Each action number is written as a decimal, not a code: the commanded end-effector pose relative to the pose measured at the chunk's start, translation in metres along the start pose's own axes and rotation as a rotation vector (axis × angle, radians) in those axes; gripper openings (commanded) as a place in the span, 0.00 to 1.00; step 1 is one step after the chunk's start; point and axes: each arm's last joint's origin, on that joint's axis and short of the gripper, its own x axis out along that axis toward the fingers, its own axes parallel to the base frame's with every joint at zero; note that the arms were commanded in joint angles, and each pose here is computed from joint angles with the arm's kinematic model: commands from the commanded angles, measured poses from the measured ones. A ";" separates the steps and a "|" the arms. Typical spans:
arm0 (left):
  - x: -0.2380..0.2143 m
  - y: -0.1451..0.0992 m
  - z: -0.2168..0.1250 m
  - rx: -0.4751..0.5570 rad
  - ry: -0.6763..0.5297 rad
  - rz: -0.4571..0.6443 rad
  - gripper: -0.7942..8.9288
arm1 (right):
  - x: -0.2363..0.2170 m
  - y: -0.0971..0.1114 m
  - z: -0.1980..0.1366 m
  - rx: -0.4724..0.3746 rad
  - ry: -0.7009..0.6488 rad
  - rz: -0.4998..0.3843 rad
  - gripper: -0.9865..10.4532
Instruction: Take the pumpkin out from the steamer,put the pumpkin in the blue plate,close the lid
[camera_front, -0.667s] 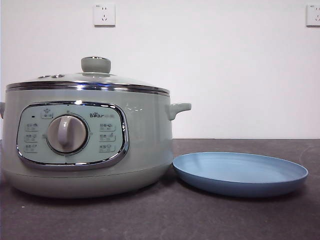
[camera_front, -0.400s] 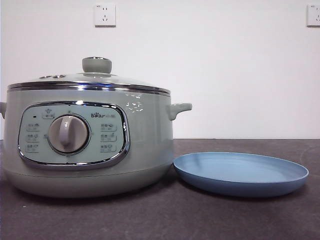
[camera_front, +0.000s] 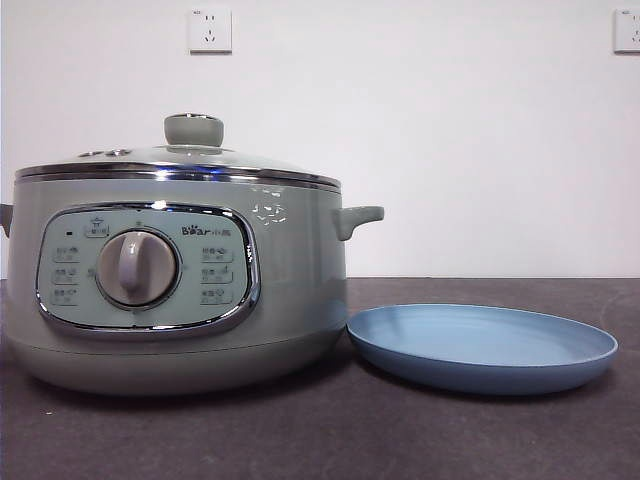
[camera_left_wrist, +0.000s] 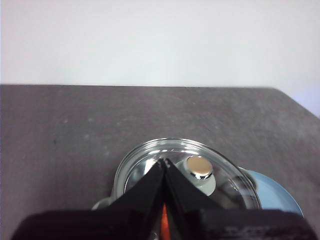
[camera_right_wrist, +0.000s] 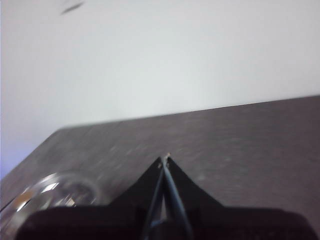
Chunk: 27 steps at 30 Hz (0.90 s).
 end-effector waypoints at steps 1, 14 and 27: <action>0.006 0.000 0.015 0.076 0.031 -0.023 0.10 | 0.009 0.003 0.011 -0.107 0.047 0.145 0.13; 0.056 0.008 0.027 0.018 0.184 -0.145 0.54 | 0.042 -0.003 0.009 -0.031 0.187 0.205 0.58; 0.144 -0.022 0.025 0.090 0.420 -0.208 0.54 | 0.049 0.003 0.003 -0.010 0.244 0.248 0.58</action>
